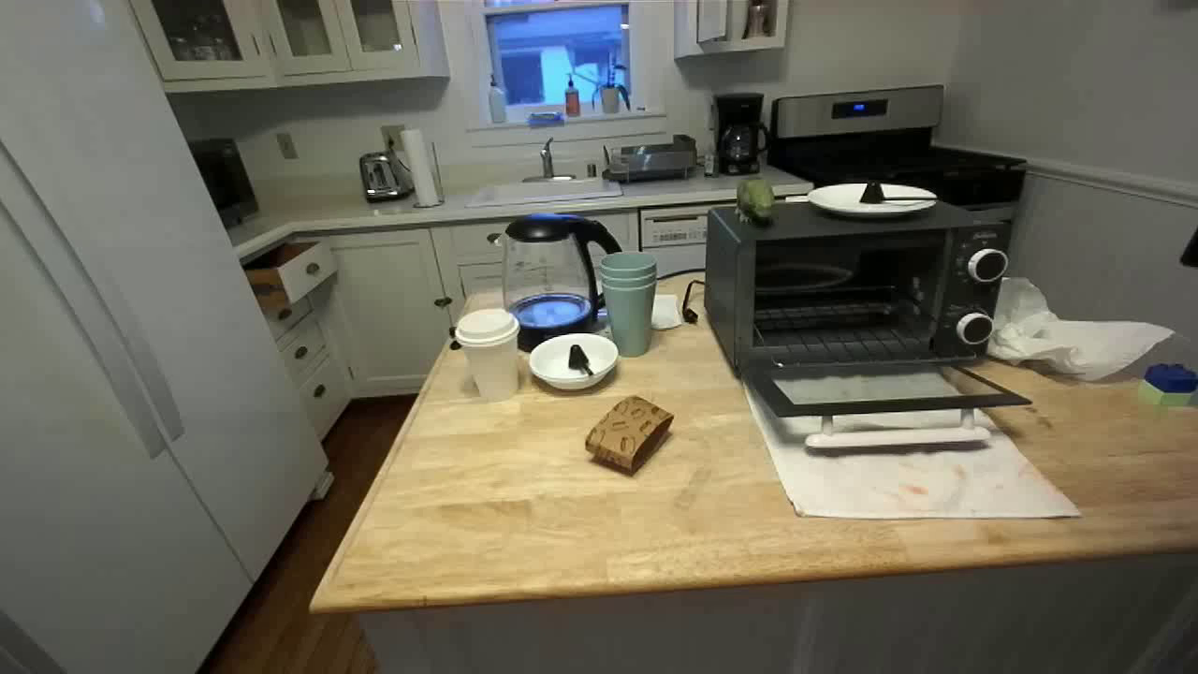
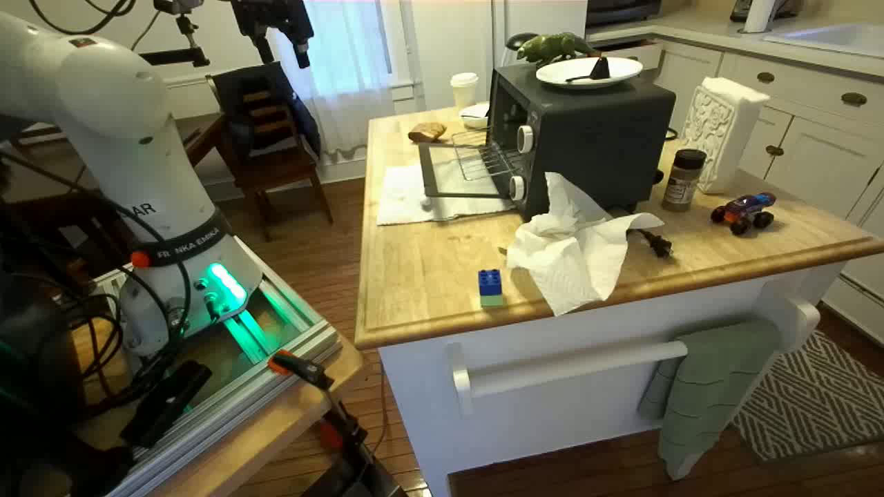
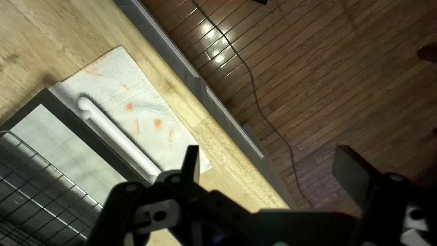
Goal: Push the microwave tray inside the microwave
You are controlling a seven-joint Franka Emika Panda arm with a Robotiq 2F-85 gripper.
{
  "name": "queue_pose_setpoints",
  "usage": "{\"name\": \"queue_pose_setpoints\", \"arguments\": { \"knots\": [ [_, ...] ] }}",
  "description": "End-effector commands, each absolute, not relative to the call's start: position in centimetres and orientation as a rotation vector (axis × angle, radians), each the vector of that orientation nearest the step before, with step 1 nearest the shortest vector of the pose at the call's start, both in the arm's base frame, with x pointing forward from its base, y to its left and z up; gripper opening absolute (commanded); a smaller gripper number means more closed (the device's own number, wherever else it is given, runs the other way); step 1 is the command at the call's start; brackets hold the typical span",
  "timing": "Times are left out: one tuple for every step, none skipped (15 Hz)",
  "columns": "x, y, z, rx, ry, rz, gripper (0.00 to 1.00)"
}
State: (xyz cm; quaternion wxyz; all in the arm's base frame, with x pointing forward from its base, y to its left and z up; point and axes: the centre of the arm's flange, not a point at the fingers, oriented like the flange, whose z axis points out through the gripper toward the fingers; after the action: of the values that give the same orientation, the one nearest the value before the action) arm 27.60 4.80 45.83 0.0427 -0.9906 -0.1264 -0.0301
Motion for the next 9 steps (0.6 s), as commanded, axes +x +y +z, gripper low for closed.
{"name": "queue_pose_setpoints", "arguments": {
  "knots": [
    [27.5,4.79,45.41,-3.031,-0.386,-0.078,1.0],
    [27.47,4.79,45.08,-3.031,-0.386,-0.065,1.0],
    [27.5,4.79,44.98,-3.032,-0.386,-0.061,1.0],
    [27.51,4.79,44.94,-3.032,-0.385,-0.058,1.0],
    [27.52,4.79,44.92,-3.032,-0.385,-0.057,1.0],
    [27.52,4.79,44.92,-3.032,-0.385,-0.057,1.0],
    [27.52,4.79,44.92,-3.032,-0.385,-0.057,1.0],
    [27.52,4.79,44.92,-3.032,-0.385,-0.057,1.0],
    [27.52,4.79,44.92,-3.032,-0.385,-0.057,1.0]
  ]
}}
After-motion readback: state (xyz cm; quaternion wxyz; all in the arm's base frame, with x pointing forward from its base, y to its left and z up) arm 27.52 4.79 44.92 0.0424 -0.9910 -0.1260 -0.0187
